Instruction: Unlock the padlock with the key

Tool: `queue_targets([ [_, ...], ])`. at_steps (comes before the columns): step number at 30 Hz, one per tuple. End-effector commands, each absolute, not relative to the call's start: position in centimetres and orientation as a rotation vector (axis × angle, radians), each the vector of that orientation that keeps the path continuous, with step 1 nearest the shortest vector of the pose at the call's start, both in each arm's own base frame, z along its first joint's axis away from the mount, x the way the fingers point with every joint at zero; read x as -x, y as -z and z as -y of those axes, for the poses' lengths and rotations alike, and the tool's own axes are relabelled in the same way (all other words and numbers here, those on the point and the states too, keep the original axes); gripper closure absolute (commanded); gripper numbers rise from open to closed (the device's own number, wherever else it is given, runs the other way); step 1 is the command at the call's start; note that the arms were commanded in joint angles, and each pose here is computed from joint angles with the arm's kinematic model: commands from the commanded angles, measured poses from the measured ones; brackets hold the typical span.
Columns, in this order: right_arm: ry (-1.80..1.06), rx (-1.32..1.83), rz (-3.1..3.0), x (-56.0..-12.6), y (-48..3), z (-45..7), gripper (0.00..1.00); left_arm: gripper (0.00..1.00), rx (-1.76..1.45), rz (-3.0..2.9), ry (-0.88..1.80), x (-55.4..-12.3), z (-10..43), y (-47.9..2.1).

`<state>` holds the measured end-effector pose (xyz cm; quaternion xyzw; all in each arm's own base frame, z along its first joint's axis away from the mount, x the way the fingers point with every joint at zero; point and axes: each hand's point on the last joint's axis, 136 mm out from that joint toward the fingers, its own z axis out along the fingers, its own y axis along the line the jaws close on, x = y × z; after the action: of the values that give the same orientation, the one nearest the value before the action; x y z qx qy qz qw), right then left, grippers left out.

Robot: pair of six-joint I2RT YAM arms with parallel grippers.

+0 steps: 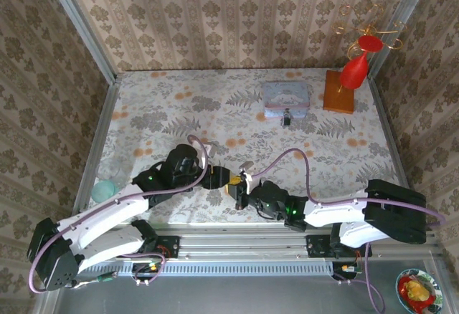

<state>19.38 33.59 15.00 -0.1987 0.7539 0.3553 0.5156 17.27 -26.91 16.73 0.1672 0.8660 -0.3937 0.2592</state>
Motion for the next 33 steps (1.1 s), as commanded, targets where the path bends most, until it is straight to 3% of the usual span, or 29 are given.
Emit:
queue_targets([
  [1,-0.906,0.442,-1.758,-19.4,-17.0,-34.6,1.00,0.51,-0.450,-2.307,1.088,-17.6,27.6,-18.1],
  [10,-0.908,0.414,-1.756,-19.7,-17.3,-34.6,1.00,0.69,-0.457,-2.321,1.109,-17.5,28.2,-17.8],
  [17,-0.852,0.330,-1.789,-20.6,-16.8,-33.5,1.00,0.95,-0.458,-2.320,1.126,-17.7,28.8,-17.9],
  [23,-0.856,0.265,-1.821,-20.8,-17.4,-32.6,1.00,1.00,-0.340,-2.270,1.121,-18.8,28.3,-18.7],
  [25,-0.878,0.229,-1.844,-21.0,-17.3,-31.9,0.93,1.00,-0.281,-2.229,1.127,-19.3,27.9,-19.3],
  [28,-1.012,0.096,-1.894,-21.7,-16.9,-29.9,0.70,1.00,-0.187,-2.168,1.148,-19.9,27.2,-20.1],
  [33,-1.231,-0.030,-1.857,-22.0,-19.0,-27.6,0.58,1.00,-0.080,-2.093,1.210,-20.5,26.6,-21.3],
])
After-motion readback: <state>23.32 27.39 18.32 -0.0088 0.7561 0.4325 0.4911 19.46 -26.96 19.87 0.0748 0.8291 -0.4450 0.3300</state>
